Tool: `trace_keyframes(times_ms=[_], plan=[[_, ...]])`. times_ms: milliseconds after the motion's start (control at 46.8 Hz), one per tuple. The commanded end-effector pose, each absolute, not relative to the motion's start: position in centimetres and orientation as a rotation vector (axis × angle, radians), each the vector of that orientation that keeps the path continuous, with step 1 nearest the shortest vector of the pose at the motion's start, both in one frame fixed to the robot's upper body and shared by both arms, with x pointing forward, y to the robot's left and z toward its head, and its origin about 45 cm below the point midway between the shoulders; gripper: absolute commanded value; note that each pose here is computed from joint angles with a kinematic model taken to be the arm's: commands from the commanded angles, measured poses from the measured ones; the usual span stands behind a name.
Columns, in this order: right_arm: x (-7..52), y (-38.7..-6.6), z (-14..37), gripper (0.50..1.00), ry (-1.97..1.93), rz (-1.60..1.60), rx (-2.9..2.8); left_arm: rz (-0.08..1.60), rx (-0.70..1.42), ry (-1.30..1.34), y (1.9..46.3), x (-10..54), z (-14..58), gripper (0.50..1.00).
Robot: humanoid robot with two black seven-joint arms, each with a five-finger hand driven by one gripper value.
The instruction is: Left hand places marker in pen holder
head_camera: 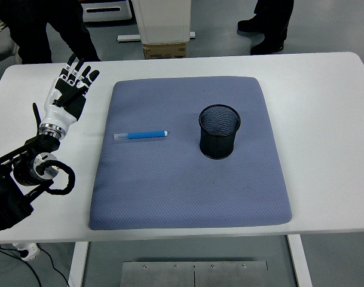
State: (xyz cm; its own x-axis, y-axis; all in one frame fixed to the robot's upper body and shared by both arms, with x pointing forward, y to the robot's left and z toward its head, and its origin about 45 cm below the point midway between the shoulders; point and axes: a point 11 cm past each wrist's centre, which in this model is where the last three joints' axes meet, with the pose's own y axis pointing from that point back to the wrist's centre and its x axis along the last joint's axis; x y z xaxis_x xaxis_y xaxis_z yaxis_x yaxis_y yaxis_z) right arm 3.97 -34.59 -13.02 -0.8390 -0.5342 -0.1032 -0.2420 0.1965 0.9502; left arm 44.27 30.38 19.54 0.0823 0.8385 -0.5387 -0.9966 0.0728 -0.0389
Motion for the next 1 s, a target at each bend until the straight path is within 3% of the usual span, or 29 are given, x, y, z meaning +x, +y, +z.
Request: trace_keyframes(times_ms=[0, 684, 983], plan=[[4.0, -34.6, -13.0, 1.000, -2.224, -1.692, 0.740, 1.445, -0.456, 0.429, 30.4, 44.2, 19.5, 1.000], [4.0, -34.6, -13.0, 1.000, -2.223, -1.691, 0.741, 1.438, -0.450, 0.411, 30.6, 44.5, 20.1, 1.000], [3.9, -34.6, -13.0, 1.000, -2.223, -1.690, 0.739, 1.375, -0.330, 0.323, 30.2, 45.1, 21.4, 1.000]])
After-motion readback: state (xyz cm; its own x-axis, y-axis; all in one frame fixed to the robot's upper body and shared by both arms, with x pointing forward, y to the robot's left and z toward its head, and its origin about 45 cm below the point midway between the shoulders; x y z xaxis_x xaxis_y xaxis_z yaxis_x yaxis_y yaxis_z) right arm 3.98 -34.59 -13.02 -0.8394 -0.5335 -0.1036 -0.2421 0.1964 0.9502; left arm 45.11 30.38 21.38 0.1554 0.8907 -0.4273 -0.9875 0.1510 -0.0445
